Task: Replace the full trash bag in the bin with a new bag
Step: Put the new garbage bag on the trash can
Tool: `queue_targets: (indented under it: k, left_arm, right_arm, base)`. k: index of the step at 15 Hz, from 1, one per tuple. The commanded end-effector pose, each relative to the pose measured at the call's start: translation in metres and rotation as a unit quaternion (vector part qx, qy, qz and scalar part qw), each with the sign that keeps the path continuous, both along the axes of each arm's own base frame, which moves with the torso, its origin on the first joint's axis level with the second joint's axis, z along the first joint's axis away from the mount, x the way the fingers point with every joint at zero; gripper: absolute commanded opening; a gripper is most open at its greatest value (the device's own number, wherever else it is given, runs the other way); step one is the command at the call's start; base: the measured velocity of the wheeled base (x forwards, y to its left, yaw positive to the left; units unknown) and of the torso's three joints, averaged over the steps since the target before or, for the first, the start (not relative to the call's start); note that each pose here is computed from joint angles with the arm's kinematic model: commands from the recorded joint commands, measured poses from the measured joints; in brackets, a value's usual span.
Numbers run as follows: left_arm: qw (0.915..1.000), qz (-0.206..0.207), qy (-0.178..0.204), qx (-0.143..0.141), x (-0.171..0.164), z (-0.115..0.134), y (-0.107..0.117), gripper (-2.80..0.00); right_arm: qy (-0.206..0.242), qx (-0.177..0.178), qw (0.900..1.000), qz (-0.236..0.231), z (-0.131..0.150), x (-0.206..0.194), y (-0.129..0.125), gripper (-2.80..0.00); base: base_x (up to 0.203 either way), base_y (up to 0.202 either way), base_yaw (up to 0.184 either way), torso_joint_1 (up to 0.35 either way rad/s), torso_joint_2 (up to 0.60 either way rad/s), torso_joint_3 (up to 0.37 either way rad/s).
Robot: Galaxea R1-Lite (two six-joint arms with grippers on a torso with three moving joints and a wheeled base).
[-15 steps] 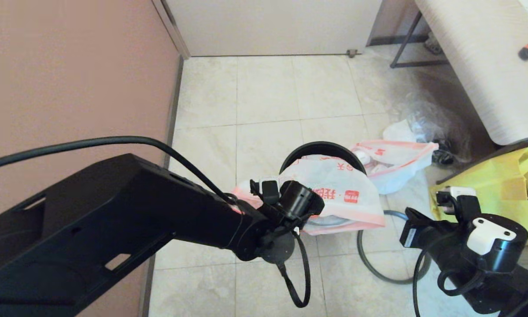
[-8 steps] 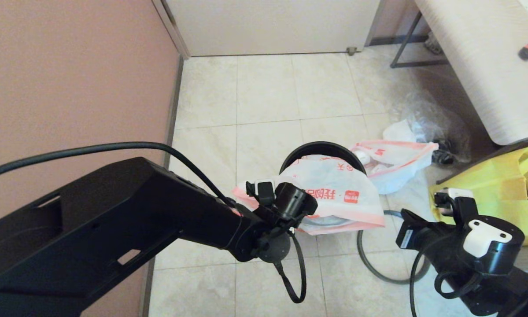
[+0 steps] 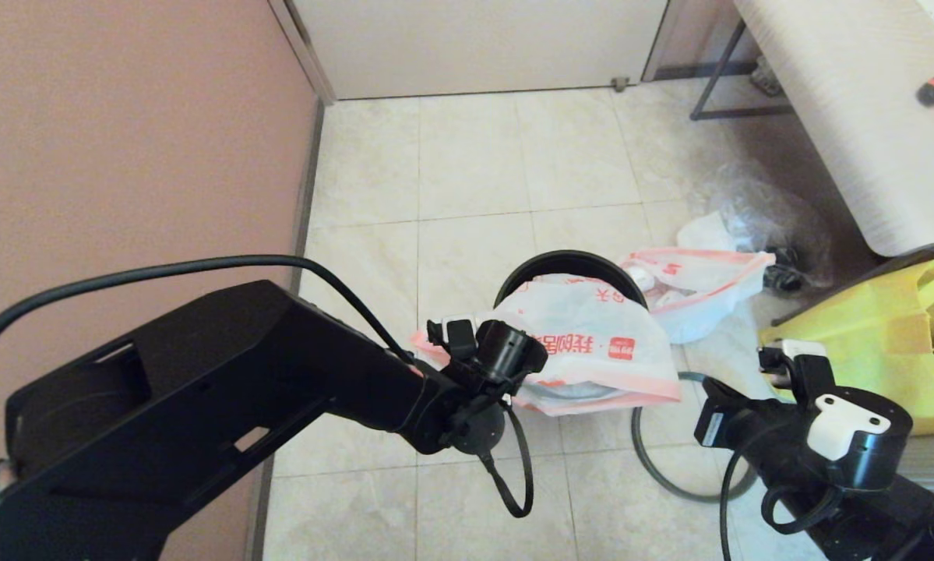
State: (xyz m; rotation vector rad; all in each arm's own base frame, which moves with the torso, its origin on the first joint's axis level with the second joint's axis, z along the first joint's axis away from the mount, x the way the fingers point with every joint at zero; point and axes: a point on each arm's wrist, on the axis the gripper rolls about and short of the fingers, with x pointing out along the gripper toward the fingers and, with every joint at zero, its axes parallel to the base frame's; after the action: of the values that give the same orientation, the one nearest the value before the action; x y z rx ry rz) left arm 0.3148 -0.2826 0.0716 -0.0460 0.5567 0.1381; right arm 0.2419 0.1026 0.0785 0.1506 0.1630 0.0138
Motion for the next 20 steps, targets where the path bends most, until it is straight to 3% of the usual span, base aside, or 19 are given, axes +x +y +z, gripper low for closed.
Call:
queue_targets:
  k: [1, 15, 20]
  left_arm:
    - [0.9999, 0.003, -0.009, -0.008, 0.003, 0.005, -0.001, 0.00]
    - [0.9979, -0.013, -0.053, -0.036, 0.006, 0.042, -0.014, 0.00]
    - [0.9977, -0.042, -0.048, -0.024, 0.008, 0.021, -0.047, 0.00]
  right_arm:
    - [-0.003, 0.001, 1.000, -0.001, 0.001, 0.000, 0.000, -2.80]
    - [0.004, 0.002, 1.000, -0.001, -0.004, 0.001, 0.001, -2.80]
    - [0.006, 0.004, 1.000, -0.003, -0.005, 0.002, 0.000, -2.80]
  base:
    - [0.000, 0.000, 0.000, 0.000, 0.00, 0.000]
    - [0.000, 0.000, 0.000, 0.000, 0.00, 0.000]
    - [0.000, 0.000, 0.000, 0.000, 0.00, 0.000]
